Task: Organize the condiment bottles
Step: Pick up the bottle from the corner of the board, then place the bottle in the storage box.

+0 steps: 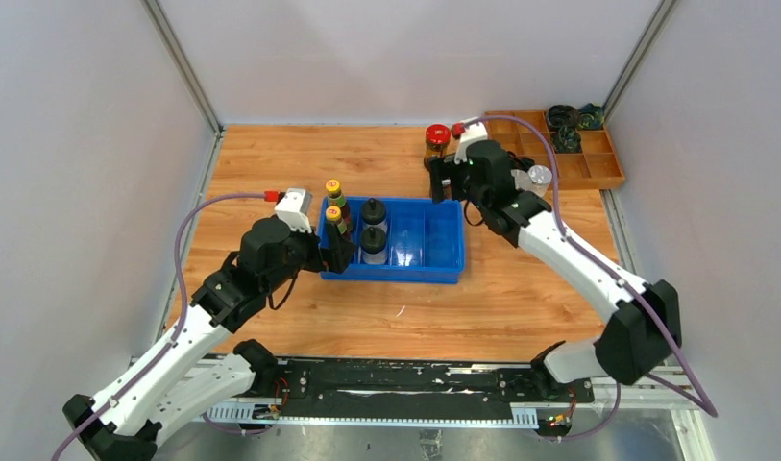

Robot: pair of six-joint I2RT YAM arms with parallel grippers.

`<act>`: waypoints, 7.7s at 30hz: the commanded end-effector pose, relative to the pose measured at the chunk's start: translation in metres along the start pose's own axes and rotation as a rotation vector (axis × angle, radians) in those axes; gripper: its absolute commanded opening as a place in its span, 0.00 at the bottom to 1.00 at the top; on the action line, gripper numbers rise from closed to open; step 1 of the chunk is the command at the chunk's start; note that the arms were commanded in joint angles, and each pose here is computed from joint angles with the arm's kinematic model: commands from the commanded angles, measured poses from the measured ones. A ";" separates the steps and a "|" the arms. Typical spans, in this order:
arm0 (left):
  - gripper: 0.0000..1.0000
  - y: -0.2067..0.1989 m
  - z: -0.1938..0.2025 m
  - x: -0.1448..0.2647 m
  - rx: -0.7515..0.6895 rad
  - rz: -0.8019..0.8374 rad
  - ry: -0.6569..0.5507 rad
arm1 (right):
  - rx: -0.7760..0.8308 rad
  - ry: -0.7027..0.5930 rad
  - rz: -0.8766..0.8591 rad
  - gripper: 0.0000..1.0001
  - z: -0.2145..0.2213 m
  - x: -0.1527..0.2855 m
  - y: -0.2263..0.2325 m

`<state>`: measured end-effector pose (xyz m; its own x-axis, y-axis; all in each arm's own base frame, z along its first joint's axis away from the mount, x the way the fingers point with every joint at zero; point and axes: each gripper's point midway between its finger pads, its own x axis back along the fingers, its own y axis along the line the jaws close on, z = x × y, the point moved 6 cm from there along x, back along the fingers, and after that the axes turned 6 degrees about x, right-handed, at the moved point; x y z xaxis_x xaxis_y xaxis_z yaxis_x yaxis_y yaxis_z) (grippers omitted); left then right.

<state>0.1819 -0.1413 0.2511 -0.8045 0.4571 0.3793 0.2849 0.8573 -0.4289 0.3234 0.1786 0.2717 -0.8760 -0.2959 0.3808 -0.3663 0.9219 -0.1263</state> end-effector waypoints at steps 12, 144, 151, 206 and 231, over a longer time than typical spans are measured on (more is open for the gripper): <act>1.00 0.002 0.016 0.016 0.014 0.022 0.070 | 0.063 -0.036 0.031 1.00 -0.057 -0.115 -0.033; 1.00 0.011 0.020 0.046 0.047 -0.021 0.086 | 0.176 0.018 -0.434 0.59 -0.013 0.055 0.071; 1.00 0.012 0.023 0.047 0.060 -0.017 0.089 | 0.184 0.011 -0.460 0.59 -0.010 0.046 0.092; 1.00 0.014 0.026 0.047 0.071 -0.033 0.092 | 0.211 0.076 -0.434 0.58 0.028 -0.010 0.122; 1.00 0.013 0.023 0.048 0.056 -0.035 0.099 | 0.186 -0.010 -0.342 0.57 0.060 -0.030 0.114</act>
<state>0.1360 -0.1137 0.2382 -0.7564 0.4470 0.4776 0.2152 0.8595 -0.4636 0.2771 0.2701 0.1613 -0.6196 -0.5464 0.5635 -0.7280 0.6686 -0.1521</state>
